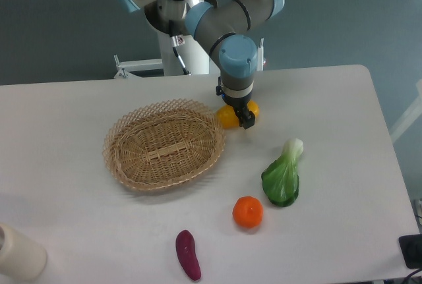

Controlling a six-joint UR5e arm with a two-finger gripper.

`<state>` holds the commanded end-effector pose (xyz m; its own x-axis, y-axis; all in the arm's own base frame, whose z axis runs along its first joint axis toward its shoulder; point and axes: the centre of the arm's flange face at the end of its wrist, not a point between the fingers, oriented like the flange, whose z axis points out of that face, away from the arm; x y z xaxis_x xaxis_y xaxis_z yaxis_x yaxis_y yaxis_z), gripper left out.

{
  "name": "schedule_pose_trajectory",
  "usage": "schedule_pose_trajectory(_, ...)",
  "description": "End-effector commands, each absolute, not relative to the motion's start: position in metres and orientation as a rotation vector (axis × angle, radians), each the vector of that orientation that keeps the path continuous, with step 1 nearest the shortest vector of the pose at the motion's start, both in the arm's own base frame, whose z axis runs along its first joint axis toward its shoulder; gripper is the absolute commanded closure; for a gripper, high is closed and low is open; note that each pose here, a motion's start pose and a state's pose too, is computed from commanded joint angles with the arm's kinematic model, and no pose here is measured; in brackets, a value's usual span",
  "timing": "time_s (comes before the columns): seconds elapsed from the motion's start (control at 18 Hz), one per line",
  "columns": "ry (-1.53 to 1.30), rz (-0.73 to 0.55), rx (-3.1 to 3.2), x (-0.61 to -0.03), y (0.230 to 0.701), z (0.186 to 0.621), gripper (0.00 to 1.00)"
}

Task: Pick up the mango from the table
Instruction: 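Lift the held mango and carry it above the bok choy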

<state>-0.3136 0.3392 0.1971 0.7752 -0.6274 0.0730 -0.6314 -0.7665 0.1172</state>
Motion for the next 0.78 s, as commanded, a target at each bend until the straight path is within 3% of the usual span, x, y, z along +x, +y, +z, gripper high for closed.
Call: schedule_pose_trajectory(0.78, -0.981, -0.182, 2.897, -0.384, 0.358, 0.268, 0.43)
